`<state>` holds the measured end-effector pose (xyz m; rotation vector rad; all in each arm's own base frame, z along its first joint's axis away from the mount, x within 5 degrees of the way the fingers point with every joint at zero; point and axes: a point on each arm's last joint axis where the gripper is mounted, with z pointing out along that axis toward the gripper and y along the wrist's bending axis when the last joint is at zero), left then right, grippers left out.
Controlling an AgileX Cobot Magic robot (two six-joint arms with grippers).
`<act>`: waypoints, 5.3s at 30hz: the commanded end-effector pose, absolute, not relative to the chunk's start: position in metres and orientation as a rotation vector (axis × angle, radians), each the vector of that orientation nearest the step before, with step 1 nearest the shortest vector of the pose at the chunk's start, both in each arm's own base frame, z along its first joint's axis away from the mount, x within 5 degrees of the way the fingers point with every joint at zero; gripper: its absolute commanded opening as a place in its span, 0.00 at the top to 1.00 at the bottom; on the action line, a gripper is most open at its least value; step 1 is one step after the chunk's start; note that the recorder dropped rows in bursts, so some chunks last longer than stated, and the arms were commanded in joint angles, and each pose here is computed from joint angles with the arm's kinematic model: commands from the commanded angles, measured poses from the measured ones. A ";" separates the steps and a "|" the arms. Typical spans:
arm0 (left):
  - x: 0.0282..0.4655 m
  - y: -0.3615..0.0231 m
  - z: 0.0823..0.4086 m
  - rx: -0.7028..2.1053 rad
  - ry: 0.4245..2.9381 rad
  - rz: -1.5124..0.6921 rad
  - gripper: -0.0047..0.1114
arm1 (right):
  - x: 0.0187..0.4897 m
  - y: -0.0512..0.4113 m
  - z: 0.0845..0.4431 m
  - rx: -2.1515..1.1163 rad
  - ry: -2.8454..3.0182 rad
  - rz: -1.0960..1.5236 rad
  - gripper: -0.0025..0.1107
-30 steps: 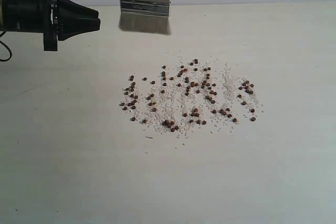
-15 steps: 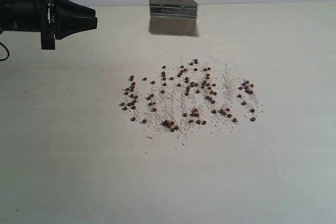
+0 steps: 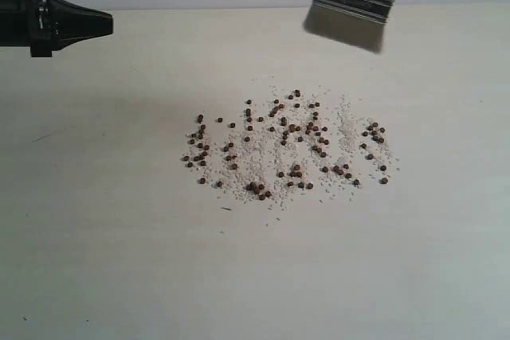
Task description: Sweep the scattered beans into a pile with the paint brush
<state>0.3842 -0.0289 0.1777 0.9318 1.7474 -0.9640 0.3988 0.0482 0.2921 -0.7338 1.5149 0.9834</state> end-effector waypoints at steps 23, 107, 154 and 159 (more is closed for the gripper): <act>0.207 -0.037 0.189 0.366 1.728 -0.918 0.96 | 0.250 0.020 0.274 -0.476 1.776 0.588 0.98; 0.101 -0.060 0.203 0.392 1.589 -0.943 0.96 | 0.203 0.053 0.250 0.208 1.284 0.721 0.98; 0.101 -0.060 0.203 0.392 1.589 -0.943 0.96 | 0.262 0.281 0.139 -0.068 1.647 -0.059 0.98; 0.101 -0.060 0.203 0.392 1.589 -0.943 0.96 | 0.263 0.278 0.149 -0.118 1.637 -0.133 0.98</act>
